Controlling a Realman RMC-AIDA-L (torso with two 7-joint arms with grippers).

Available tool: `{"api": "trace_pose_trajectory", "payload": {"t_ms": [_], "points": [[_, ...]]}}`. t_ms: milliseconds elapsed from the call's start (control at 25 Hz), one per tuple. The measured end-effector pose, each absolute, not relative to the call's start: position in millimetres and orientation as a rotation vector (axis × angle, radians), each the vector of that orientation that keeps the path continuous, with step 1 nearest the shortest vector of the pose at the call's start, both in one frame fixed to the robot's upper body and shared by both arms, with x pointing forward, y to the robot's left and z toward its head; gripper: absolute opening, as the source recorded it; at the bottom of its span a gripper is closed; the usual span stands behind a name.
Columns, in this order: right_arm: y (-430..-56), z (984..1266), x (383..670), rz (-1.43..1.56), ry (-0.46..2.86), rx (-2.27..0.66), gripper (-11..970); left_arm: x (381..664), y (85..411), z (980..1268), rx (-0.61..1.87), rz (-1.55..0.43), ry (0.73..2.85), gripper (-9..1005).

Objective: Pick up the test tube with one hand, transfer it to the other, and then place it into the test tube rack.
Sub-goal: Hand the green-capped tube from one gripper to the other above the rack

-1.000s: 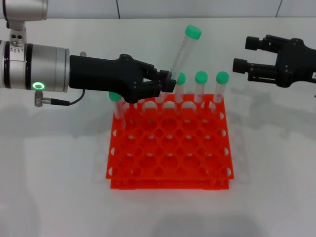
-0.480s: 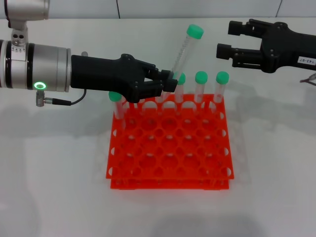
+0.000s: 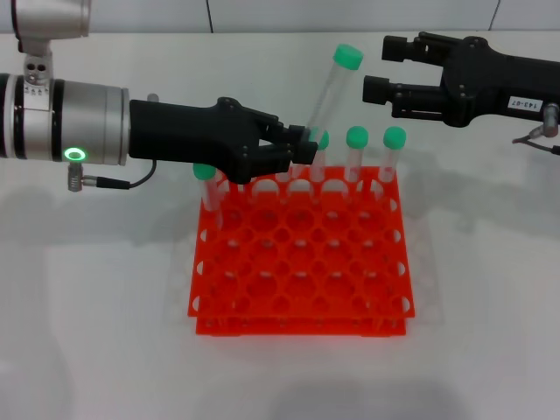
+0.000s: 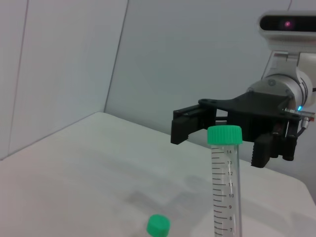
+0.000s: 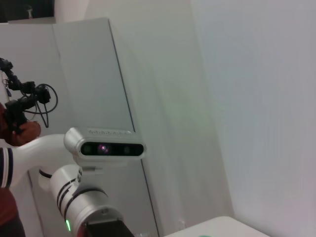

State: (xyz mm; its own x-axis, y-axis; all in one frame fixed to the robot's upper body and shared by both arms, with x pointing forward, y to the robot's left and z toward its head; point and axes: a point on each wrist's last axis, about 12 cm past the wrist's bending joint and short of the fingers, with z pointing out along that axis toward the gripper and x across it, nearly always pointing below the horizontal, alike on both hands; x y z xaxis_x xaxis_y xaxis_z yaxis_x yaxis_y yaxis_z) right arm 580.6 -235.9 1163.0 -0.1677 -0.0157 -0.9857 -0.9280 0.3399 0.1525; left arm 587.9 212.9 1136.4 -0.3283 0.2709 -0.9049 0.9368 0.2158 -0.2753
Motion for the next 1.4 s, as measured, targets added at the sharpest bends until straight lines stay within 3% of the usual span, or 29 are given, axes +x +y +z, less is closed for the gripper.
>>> {"api": "trace_pose_trajectory", "payload": {"t_ms": [1400], "points": [[-216,1160,580,1.106,1.495,-0.925,738,579,212,1126,1.112,-1.164,1.770,282]]}}
